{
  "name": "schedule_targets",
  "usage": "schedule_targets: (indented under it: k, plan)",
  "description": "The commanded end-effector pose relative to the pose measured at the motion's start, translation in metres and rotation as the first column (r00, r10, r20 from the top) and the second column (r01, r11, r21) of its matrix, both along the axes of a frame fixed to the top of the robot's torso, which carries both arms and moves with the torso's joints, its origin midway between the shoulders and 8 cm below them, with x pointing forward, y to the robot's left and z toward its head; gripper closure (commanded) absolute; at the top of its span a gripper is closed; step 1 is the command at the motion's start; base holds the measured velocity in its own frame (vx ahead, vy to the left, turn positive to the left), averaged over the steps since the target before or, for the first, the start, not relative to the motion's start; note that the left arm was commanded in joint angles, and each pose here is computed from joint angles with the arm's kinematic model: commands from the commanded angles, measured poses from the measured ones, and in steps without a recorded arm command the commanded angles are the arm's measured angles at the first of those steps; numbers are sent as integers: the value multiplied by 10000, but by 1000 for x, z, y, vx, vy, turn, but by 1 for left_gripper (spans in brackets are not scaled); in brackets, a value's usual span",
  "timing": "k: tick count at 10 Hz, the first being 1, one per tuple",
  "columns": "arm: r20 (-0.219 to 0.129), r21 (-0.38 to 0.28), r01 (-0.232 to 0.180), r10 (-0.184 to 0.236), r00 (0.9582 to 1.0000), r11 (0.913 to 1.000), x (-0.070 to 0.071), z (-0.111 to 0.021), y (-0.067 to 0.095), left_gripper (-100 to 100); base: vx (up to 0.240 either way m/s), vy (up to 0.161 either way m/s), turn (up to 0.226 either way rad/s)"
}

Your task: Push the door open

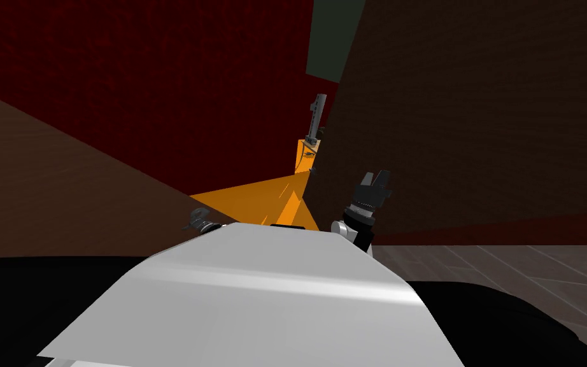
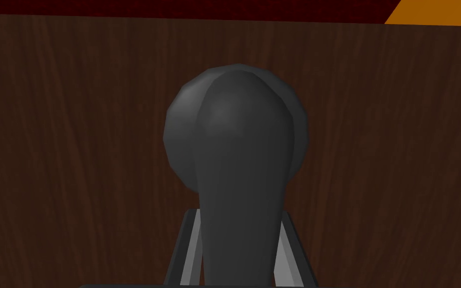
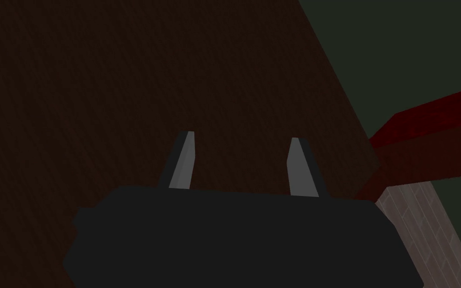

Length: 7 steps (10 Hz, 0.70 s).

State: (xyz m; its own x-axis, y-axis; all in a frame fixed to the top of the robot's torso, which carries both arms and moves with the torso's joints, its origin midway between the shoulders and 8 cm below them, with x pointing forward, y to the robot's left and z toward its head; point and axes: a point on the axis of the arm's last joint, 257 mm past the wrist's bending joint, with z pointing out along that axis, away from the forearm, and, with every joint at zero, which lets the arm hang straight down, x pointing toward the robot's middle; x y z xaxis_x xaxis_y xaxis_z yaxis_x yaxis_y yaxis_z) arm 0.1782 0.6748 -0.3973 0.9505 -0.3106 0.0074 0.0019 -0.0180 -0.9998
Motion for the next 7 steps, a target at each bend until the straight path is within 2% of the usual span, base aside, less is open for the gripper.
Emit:
schedule_targets:
  k: [1, 4, 5, 6, 7]
  plan:
    - [-16, 180, -236, 236, 9997, 9996, -10, 5, 10, 100, 102, 94, 27]
    - [-16, 180, -236, 236, 9997, 9996, -10, 5, 10, 100, 4, 16, -5]
    - [-16, 181, -598, 599, 9982, 9980, -24, 6, 15, 100, 88, 53, 26]
    - [-16, 181, -715, 715, 9974, 9973, -28, 6, 17, 100, 164, 81, 40]
    - [74, 249, -691, 689, 9976, 9973, -25, 10, 18, 100, 124, 93, 55]
